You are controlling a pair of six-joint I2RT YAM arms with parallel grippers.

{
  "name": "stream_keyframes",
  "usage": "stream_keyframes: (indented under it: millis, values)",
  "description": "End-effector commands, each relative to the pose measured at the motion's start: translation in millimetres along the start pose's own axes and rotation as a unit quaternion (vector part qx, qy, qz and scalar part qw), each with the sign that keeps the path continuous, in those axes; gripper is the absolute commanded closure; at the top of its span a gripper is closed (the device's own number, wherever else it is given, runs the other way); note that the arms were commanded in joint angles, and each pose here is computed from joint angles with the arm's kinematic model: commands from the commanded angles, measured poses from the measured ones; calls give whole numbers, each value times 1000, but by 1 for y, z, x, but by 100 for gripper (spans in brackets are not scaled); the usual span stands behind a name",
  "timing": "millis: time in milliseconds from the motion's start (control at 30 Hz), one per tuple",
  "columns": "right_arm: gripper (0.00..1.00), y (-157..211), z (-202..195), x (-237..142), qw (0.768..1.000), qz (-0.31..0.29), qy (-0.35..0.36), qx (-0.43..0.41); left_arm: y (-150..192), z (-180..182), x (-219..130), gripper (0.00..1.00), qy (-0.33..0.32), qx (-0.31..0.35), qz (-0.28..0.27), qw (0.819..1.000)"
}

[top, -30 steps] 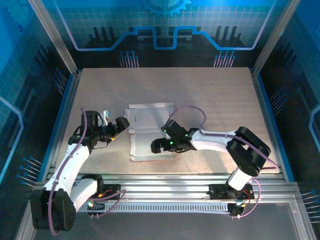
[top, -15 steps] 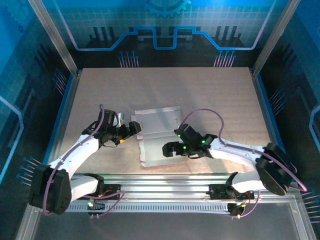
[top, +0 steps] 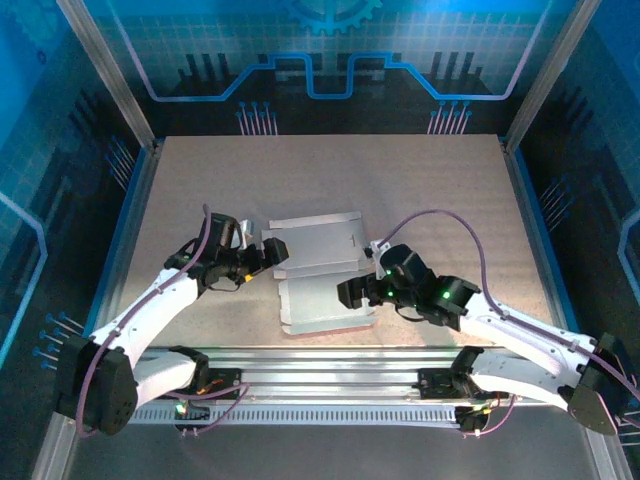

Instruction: Fold the paper box

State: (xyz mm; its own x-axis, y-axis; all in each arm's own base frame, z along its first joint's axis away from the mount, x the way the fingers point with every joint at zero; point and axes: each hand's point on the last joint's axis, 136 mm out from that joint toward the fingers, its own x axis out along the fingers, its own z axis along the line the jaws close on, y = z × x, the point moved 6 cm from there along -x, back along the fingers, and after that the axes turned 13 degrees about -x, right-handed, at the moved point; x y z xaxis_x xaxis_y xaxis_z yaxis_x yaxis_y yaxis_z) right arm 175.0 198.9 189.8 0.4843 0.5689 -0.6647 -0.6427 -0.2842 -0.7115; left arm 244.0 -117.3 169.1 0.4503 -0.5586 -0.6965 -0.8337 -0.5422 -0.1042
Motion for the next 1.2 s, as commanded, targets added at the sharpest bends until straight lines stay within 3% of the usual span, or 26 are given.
stream_keyframes:
  millis: [0,167,367,533,667,767,867,1000,1167]
  values:
    - [0,-5,-11,2,1000,-22,-9,-19,-5,-9,-1,1,10,18,-8,1000]
    - [0,-26,-26,4,1000,-24,-1,8,-10,-17,-11,1,15,44,-35,998]
    - [2,-50,-30,19,999,-11,-12,34,-15,-10,-6,1,0,30,-50,998]
    - [12,-54,-27,35,999,-2,-25,39,-18,3,9,4,10,19,-65,998]
    - [21,-43,-18,42,999,15,-35,30,-17,7,17,4,7,34,-51,998]
    - [21,-29,-8,44,997,54,-44,43,-11,2,17,7,27,27,-20,999]
    - [22,-14,2,46,997,56,-48,24,-11,1,16,4,25,44,-20,999]
    - [32,-4,7,47,997,41,-68,24,-12,6,19,3,3,60,-14,998]
    - [38,5,7,51,996,53,-72,14,-9,5,25,13,6,50,17,999]
